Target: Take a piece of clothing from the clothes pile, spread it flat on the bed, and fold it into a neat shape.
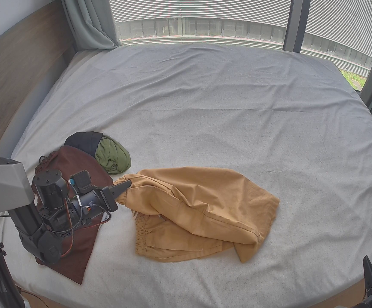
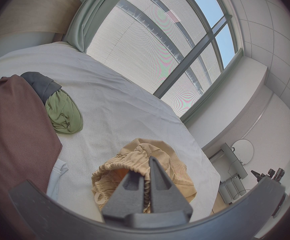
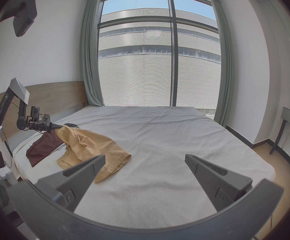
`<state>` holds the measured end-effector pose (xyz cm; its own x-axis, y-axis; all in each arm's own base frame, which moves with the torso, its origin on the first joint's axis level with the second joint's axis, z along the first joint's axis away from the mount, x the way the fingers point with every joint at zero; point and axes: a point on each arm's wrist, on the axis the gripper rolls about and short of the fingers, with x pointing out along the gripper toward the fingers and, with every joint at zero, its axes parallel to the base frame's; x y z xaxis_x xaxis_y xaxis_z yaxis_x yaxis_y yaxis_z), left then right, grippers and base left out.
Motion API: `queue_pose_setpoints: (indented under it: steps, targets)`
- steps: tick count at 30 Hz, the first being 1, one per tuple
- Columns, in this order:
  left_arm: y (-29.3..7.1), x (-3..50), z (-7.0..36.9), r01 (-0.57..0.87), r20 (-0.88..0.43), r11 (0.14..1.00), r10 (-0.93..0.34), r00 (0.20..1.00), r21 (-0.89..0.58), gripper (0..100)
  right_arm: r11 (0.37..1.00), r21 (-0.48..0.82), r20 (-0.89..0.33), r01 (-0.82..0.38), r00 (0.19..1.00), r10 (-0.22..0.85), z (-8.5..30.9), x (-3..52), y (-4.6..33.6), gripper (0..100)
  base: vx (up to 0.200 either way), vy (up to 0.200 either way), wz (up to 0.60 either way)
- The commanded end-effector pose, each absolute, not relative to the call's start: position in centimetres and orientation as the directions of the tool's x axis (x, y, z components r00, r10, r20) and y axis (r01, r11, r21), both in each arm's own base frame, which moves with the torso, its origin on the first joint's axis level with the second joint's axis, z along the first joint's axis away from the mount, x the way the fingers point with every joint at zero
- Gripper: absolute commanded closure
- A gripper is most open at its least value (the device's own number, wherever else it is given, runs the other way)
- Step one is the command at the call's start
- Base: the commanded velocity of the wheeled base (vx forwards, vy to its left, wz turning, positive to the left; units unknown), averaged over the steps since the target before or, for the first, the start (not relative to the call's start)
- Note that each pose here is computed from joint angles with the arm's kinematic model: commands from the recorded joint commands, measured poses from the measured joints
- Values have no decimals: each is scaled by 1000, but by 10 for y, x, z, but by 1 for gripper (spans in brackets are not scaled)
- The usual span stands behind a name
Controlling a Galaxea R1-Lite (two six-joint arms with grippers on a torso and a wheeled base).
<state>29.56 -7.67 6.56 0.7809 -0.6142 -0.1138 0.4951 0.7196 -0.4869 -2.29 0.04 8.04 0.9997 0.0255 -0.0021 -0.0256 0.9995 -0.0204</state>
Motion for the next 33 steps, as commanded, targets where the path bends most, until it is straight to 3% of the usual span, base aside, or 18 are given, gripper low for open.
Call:
queue_pose_setpoints:
  steps: [1, 5, 8, 18, 33]
  targets:
    - [-76, 296, 66, 496, -109, 720, -613, 783, -486, 100, 999, -22, 2, -26, 1000, 26, 76, -23, 0, 0, 0, 0, 0]
    - [-75, 297, 66, 492, -109, 722, -609, 786, -486, 100, 999, -42, 232, -14, 972, 23, 132, -35, 1, 0, 0, 0, 0]
    - [-76, 297, 64, 492, -116, 721, -612, 782, -488, 100, 999, -33, 171, -27, 985, 32, 157, -26, 0, 0, 0, 0, 0]
    - [-76, 298, 66, 496, -107, 720, -611, 784, -485, 100, 981, 124, -41, -153, 986, 159, 175, 16, 3, 0, 0, 0, 0]
    - [-75, 298, 64, 489, -115, 722, -609, 785, -489, 100, 942, 188, -218, -277, 924, 315, 184, 70, 13, 0, 0, 0, 0]
